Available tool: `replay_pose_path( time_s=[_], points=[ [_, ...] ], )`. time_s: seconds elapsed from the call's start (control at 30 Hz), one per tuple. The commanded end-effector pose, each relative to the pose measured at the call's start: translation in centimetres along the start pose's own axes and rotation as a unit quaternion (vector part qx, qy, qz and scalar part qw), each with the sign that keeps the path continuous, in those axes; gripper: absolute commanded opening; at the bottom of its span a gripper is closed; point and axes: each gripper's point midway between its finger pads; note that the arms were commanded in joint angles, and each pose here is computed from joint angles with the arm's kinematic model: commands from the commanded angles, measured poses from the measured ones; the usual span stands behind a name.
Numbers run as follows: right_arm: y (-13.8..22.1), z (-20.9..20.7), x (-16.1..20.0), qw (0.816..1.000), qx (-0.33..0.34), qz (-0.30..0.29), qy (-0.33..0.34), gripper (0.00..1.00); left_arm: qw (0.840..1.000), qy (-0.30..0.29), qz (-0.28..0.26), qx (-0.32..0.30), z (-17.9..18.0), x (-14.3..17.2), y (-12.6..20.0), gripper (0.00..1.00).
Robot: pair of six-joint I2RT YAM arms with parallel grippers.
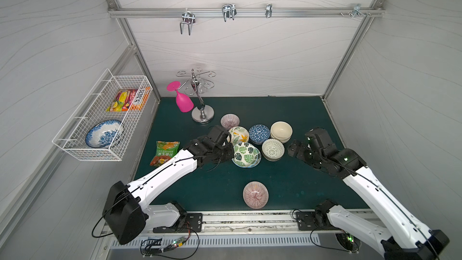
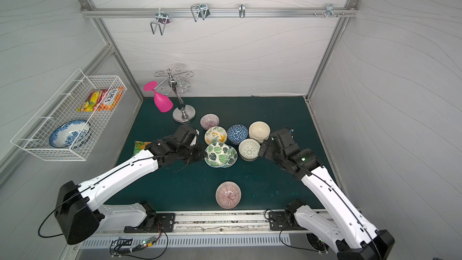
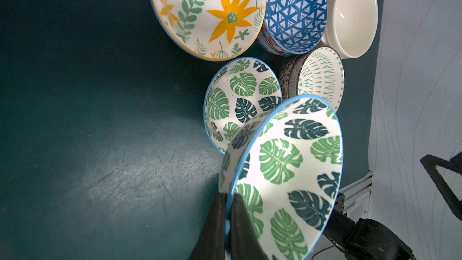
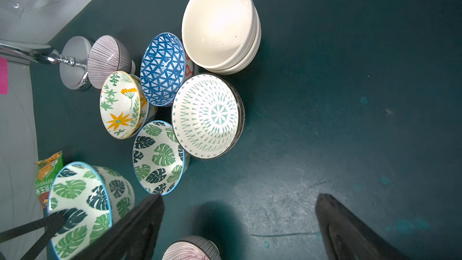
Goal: Stack the bowls
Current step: Place the bowl on the bowl.
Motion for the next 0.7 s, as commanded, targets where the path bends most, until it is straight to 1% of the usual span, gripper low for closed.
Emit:
replay_pose_path(
  time_s=[0.0, 0.1, 0.33, 0.53, 0.67],
  points=[
    [-0.1, -0.1, 0.1, 1.0, -0.003, 0.002, 0.006, 0.99, 0.998, -0.005, -0.041, 0.048, -3.2, -3.0, 0.3, 0.0],
    [-0.3, 0.1, 0.3, 1.0, -0.009, 0.007, 0.009, 0.99, 0.998, -0.005, -0.046, 0.04, -2.8, -3.3, -0.9, 0.0],
    [-0.7, 0.1, 0.3, 1.0, -0.016, 0.012, 0.013, 0.99, 0.997, -0.006, -0.056, 0.052, -3.1, -4.1, -3.0, 0.0],
    [-0.8, 0.0, 0.1, 1.0, -0.02, 0.017, 0.01, 0.99, 0.999, 0.002, -0.04, 0.032, -1.8, -3.5, -5.2, 0.0],
    [-0.8, 0.0, 0.0, 1.0, -0.022, 0.019, 0.008, 0.99, 0.999, 0.003, -0.034, 0.026, -1.3, -3.1, -5.9, 0.0]
  ],
)
Point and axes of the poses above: each gripper's point midway between its finger pads, its own y axis back along the fingers, its own z axis along the line the jaws close on, x = y × z, and after that the axes turned 4 degrees about -y, right-handed
